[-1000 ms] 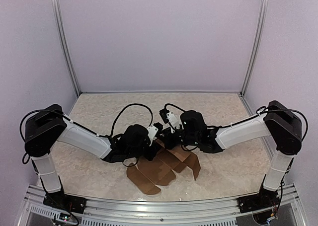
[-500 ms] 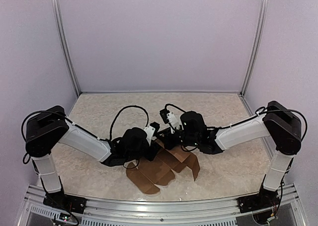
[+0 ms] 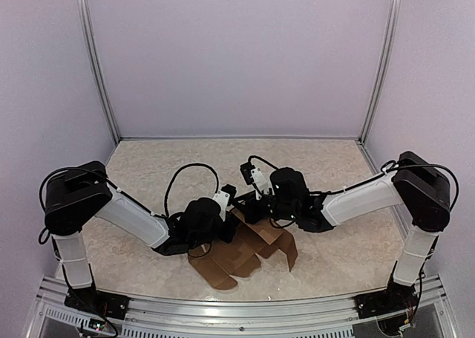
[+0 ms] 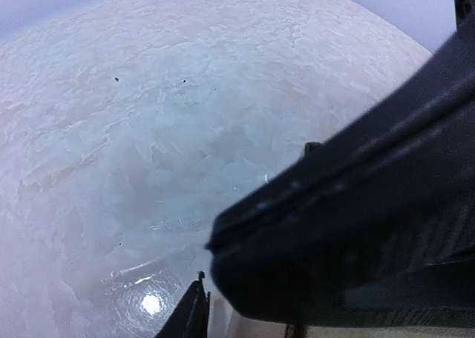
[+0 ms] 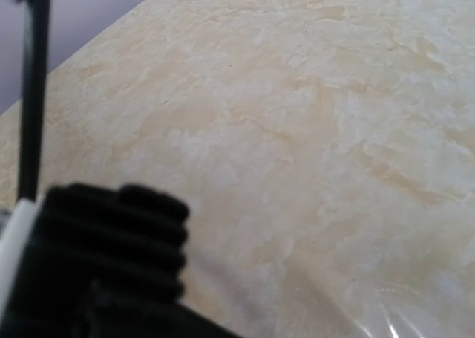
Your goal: Fold the paper box
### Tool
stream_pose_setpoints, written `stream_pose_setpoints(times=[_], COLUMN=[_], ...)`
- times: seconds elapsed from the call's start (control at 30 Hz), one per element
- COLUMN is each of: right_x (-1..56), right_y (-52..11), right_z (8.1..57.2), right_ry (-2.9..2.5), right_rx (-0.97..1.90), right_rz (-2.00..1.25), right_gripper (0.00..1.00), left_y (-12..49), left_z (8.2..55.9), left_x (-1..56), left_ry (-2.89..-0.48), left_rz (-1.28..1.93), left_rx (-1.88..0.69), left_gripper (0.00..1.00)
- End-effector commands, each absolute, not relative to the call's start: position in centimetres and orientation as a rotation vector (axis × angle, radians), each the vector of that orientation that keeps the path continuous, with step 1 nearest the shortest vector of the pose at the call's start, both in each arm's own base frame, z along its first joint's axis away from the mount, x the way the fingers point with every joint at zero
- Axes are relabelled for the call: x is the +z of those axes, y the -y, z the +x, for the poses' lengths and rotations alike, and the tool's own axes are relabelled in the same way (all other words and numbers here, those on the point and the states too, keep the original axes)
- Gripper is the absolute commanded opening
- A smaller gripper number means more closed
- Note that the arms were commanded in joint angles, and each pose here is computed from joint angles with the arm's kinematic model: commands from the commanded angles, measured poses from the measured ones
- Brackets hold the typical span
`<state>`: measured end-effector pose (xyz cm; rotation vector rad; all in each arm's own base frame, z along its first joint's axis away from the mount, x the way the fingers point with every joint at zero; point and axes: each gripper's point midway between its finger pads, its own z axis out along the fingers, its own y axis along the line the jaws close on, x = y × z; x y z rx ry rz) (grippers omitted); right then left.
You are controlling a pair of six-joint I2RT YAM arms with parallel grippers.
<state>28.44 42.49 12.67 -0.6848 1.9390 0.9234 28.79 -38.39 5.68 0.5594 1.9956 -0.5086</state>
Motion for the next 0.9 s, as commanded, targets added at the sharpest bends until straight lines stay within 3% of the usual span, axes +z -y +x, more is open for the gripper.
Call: stream_pose_setpoints(times=[0.0, 0.07, 0.2, 0.53, 0.6, 0.7, 0.87], right_x=[8.5, 8.3, 7.5, 6.1, 6.5, 7.6, 10.5], right_y=[-41.4, -41.3, -41.2, -40.5, -40.6, -40.7, -40.7], right_z=[27.0, 27.0, 26.7, 26.7, 26.7, 26.9, 27.3], right_ry=[-2.076, -2.085, -2.104, -2.163, -2.157, -2.144, -2.098], right_rx=[0.894, 0.885, 0.848, 0.794, 0.796, 0.802, 0.806], right_rz=[-0.692, -0.682, -0.686, -0.652, -0.652, -0.65, -0.626], right_gripper=[0.0, 0.0, 0.0, 0.0, 0.0, 0.0, 0.0], left_y=[38.3, 38.4, 38.2, 38.5, 38.6, 38.6, 37.8], left_z=[29.0, 28.9, 29.0, 28.8, 28.8, 28.8, 29.1], left_x=[5.6, 5.5, 5.5, 5.4, 5.5, 5.7, 6.1], left_ry=[-1.976, -1.976, -1.975, -1.978, -1.975, -1.968, -1.967], left_rz=[0.51, 0.511, 0.5, 0.506, 0.507, 0.514, 0.494], left_rx=[-0.508, -0.505, -0.499, -0.502, -0.504, -0.504, -0.45], left_gripper=[0.22, 0.2, 0.29, 0.32, 0.23, 0.0, 0.0])
